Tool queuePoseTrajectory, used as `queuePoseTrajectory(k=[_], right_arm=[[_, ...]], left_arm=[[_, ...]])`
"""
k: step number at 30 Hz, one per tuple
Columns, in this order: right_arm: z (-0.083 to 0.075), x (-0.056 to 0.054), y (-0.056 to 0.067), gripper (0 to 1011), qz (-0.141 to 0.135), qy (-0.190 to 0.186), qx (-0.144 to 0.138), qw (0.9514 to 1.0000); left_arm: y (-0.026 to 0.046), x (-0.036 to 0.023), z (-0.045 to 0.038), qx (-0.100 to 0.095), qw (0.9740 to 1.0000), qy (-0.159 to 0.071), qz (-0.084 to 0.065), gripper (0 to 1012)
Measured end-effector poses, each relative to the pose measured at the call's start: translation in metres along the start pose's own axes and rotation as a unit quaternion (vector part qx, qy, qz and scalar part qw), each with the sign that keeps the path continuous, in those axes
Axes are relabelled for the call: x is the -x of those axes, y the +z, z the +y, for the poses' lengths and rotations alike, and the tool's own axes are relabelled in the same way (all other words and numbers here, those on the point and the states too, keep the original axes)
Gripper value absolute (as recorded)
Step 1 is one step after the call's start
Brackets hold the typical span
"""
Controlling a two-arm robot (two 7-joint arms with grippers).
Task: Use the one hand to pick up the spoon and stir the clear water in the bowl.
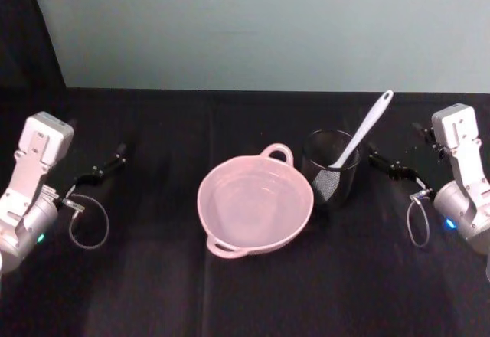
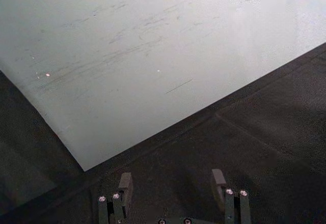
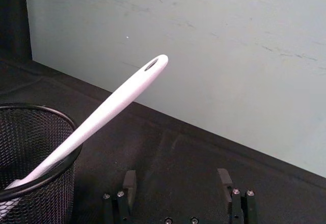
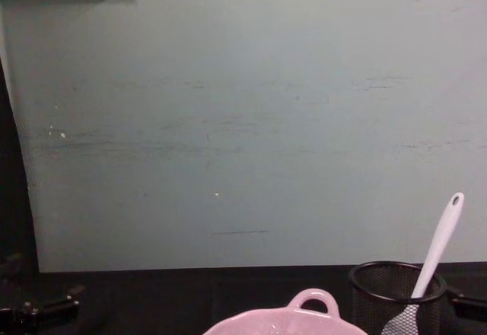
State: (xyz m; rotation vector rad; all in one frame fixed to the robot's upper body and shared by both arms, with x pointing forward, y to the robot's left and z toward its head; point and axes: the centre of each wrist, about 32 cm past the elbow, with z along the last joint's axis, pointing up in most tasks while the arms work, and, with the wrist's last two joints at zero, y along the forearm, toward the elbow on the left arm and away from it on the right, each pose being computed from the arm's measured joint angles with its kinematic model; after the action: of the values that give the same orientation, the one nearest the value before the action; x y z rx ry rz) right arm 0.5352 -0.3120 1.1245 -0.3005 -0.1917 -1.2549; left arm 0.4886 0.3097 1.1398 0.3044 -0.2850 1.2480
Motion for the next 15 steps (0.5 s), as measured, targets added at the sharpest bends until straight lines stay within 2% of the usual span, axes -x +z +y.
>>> queuePoseTrajectory(k=[15], right_arm=[[-0.0007, -0.0001, -0.0003, 1003, 0.001, 0.001, -0.002, 1.0]], left_arm=[[0.0, 0.0, 0.0, 0.0, 1.0, 0.0, 0.0, 1011]])
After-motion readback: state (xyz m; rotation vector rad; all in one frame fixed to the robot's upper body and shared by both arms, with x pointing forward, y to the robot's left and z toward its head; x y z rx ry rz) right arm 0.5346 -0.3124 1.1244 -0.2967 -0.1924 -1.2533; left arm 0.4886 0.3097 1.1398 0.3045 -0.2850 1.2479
